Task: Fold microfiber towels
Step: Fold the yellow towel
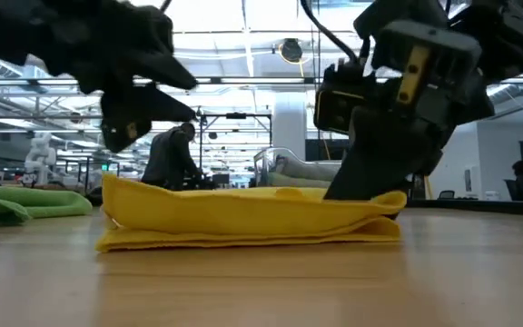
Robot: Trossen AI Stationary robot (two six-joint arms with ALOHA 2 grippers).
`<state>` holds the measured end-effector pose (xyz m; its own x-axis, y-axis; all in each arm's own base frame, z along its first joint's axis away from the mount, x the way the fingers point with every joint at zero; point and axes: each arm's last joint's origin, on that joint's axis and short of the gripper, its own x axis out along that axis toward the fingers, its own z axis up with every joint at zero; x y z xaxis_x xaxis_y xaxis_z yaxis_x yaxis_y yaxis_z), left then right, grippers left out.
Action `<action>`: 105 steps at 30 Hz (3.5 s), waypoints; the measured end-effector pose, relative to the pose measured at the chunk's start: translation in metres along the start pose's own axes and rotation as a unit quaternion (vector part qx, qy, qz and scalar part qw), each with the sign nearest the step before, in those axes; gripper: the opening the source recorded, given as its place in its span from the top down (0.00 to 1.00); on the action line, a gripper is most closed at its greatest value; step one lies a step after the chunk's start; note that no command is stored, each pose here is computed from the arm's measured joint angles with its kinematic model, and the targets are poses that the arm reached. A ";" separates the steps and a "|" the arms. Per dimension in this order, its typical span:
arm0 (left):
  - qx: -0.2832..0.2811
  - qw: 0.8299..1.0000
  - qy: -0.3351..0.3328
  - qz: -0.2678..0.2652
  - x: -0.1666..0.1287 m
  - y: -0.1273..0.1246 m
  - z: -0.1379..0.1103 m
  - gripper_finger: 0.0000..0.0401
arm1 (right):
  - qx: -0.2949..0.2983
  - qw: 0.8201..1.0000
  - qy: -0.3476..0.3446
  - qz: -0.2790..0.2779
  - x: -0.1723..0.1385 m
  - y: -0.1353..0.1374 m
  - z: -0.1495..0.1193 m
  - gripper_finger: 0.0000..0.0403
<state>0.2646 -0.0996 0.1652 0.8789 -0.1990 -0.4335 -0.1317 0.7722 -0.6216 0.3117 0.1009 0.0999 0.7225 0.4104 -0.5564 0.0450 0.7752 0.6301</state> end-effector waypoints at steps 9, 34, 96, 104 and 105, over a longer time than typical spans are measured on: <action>0.016 0.998 0.038 0.036 0.010 0.024 0.003 0.64 | -0.003 0.998 -0.023 0.056 -0.025 0.017 0.024 1.00; -0.019 0.988 0.013 0.155 0.007 0.063 0.022 0.64 | -0.119 0.989 0.028 -0.087 0.025 0.013 0.016 1.00; 0.022 0.983 0.153 0.100 0.020 0.060 -0.015 0.98 | 0.065 0.993 0.075 -0.061 -0.028 -0.059 0.080 0.97; 0.055 0.989 0.125 0.061 0.009 0.032 0.004 0.99 | -0.024 0.998 0.019 -0.058 -0.060 -0.036 0.101 0.99; 0.066 0.987 0.124 0.075 0.005 0.030 0.006 0.99 | -0.033 0.998 0.009 -0.061 -0.063 -0.034 0.103 0.99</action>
<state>0.2682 -0.0738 0.1483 0.7124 -0.2061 -0.6708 -0.1761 0.8728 -0.4552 0.3358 -0.0009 0.1694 0.7018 0.3184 -0.6372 0.0869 0.8496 0.5202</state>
